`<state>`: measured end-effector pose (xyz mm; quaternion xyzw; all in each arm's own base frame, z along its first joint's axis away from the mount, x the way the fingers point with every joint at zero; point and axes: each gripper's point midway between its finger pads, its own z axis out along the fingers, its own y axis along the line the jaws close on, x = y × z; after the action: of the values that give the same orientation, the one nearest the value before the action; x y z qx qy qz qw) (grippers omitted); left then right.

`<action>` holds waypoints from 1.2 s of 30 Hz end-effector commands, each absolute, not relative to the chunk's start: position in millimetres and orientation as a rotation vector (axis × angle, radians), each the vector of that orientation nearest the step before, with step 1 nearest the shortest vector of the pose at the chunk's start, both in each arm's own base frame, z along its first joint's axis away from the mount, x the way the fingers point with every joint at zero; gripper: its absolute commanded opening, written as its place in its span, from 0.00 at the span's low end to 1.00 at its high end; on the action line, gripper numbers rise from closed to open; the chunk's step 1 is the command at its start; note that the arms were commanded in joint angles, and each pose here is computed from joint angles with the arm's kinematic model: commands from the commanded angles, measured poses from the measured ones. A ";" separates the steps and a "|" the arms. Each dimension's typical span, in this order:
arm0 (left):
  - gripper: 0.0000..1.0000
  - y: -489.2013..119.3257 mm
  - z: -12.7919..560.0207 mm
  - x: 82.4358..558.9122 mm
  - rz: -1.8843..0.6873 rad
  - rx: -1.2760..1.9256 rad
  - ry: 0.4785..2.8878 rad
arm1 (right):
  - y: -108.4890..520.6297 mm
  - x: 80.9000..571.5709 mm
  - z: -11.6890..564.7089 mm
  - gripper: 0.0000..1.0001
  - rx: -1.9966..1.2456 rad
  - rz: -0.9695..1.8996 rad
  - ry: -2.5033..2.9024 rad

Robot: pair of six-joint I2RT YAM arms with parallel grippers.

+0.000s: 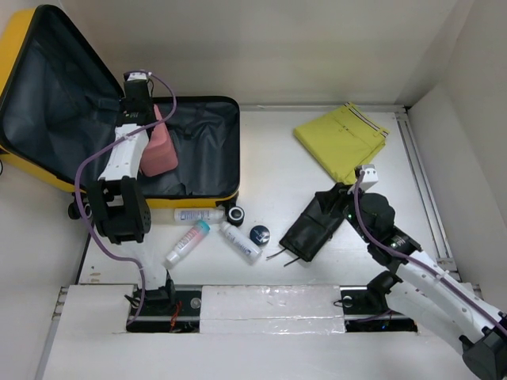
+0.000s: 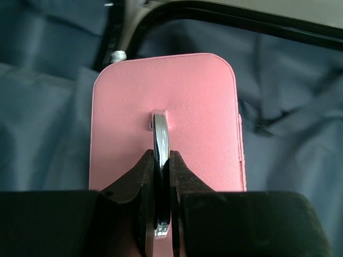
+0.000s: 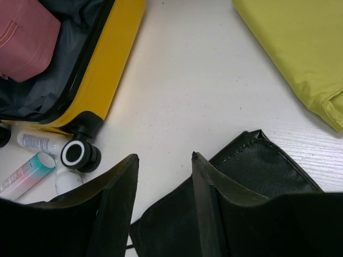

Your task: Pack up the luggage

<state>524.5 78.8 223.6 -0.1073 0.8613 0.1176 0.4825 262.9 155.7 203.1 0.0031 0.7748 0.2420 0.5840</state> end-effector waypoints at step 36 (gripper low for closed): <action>0.13 -272.5 465.1 405.0 -0.388 -0.154 1.500 | 134.4 312.9 262.7 0.00 0.208 0.361 1.820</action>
<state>413.7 -241.3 476.6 -0.0617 0.6749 -0.1510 0.7197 303.3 151.6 258.1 0.0596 0.7708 0.1985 0.6025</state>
